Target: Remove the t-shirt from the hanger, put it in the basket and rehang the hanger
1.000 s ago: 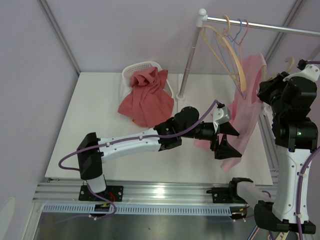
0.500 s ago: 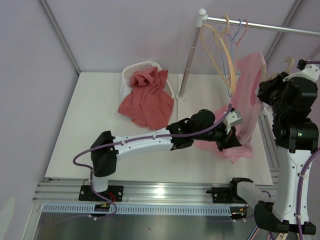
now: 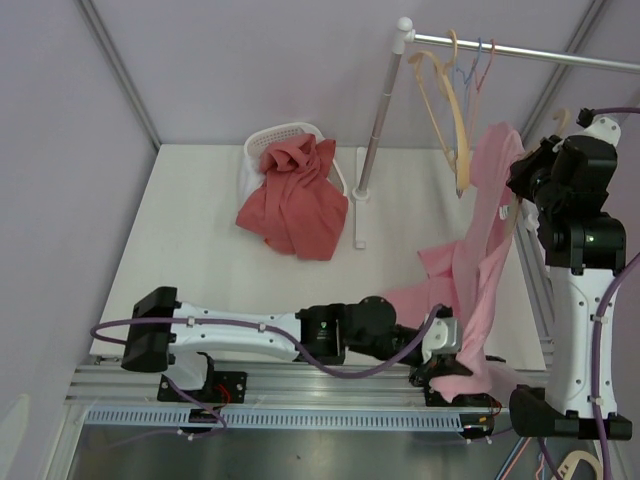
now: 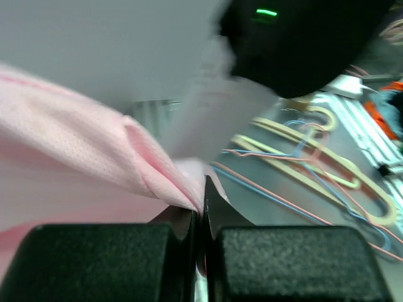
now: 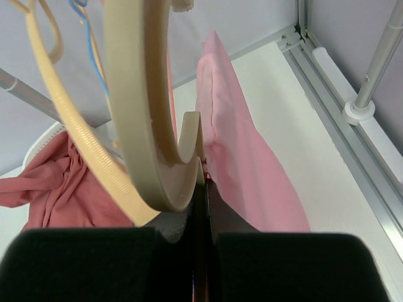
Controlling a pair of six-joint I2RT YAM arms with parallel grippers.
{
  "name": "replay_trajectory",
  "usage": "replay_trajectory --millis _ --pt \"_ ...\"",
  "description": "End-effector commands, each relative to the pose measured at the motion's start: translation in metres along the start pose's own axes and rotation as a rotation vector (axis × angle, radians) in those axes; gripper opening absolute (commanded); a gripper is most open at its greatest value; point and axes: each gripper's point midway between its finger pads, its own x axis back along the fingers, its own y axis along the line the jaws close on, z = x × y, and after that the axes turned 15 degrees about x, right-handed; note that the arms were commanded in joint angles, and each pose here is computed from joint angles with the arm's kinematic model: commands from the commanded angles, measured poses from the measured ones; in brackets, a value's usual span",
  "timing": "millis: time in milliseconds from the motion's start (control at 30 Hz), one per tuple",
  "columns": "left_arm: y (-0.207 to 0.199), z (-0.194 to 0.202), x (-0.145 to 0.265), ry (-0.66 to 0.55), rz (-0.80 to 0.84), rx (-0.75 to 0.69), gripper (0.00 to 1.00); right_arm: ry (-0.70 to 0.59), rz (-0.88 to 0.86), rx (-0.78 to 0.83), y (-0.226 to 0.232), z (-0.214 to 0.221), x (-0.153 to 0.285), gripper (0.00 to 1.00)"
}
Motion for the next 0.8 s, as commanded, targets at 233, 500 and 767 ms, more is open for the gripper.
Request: replay_trajectory --millis 233,500,767 --pt "-0.082 0.085 0.014 0.124 0.518 0.080 0.01 -0.122 0.009 -0.015 0.003 -0.044 -0.006 0.00" --pt "-0.018 0.086 0.002 0.116 0.230 0.167 0.01 -0.066 -0.042 0.018 0.010 -0.037 0.010 0.00" --pt "0.152 -0.023 0.015 0.023 -0.263 0.346 0.01 0.066 -0.023 0.082 0.001 -0.002 0.028 0.00"
